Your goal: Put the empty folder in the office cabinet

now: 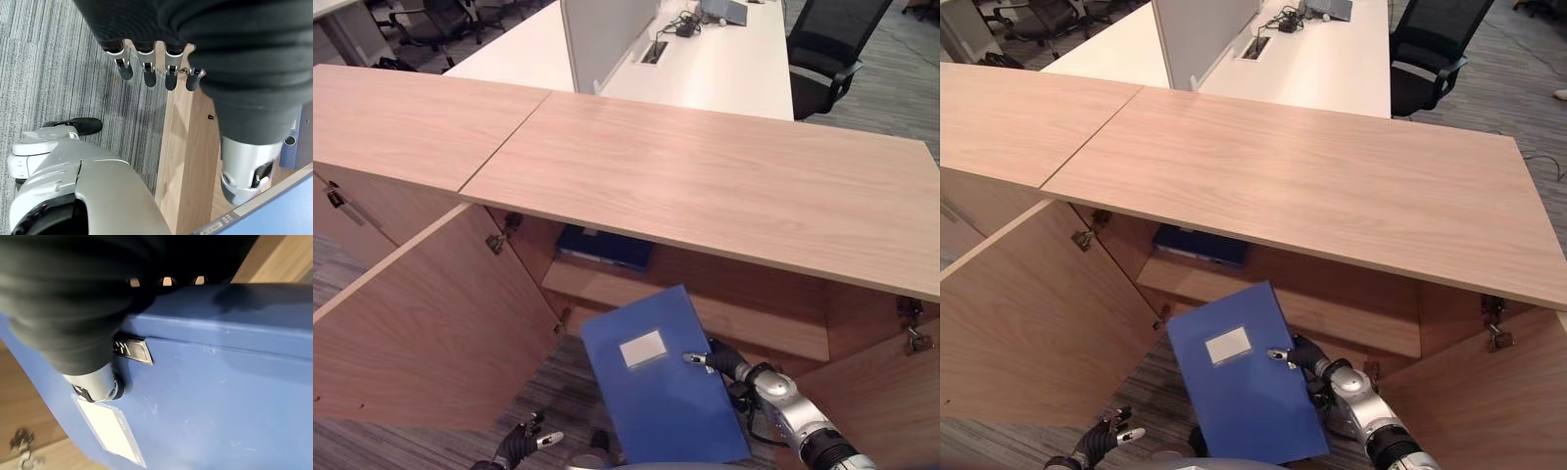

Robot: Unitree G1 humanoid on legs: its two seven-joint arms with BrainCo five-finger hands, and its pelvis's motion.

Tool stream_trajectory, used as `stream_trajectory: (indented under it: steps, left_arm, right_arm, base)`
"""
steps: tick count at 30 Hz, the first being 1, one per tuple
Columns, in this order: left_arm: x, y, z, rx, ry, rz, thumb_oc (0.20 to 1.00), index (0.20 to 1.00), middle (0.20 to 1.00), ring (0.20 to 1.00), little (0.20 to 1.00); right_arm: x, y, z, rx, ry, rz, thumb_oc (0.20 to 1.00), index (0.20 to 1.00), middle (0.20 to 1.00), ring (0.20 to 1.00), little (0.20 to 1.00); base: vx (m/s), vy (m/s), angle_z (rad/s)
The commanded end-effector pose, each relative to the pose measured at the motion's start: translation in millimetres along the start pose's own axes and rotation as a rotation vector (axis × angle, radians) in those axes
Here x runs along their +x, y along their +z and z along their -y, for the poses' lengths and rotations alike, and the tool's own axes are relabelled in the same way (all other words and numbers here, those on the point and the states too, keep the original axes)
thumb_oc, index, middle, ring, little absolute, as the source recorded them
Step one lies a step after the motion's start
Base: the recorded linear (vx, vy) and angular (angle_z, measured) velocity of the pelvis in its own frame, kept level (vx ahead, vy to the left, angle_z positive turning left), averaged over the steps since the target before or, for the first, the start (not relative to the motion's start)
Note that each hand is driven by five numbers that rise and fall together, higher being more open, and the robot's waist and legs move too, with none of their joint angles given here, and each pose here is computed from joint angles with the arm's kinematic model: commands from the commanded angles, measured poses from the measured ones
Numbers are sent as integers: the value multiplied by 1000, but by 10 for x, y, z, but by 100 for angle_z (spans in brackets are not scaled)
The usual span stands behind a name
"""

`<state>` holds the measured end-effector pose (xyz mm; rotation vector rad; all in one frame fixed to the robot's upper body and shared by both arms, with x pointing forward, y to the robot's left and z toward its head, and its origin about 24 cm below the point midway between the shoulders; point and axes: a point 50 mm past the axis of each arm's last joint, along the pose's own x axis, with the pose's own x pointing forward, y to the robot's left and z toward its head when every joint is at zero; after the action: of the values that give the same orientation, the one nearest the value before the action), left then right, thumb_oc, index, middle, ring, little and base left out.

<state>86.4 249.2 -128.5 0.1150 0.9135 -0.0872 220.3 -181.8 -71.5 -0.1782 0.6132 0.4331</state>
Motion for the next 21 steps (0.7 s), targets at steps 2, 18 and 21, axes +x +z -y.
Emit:
stream_trajectory:
  steps: [2, 18, 21]
  left_arm:
    - [96, 242, -162, 80, 34, 48, 1000, 1000, 1000, 1000, 1000]
    - [77, 75, -21, 80, -1, -10, 1000, 1000, 1000, 1000, 1000]
    - [70, 9, 23, 78, -3, -35, 1000, 1000, 1000, 1000, 1000]
  right_arm:
    - [102, 246, 39, 6, -31, 97, 200, 200, 200, 200, 200]
    - [21, 153, 532, 983, -477, 385, 200, 200, 200, 200, 200]
    - [-28, 152, 652, 1107, -574, 450, 200, 200, 200, 200, 200]
  base:
    - [-1, -11, 5]
    - [0, -2, 1]
    - [0, 0, 0]
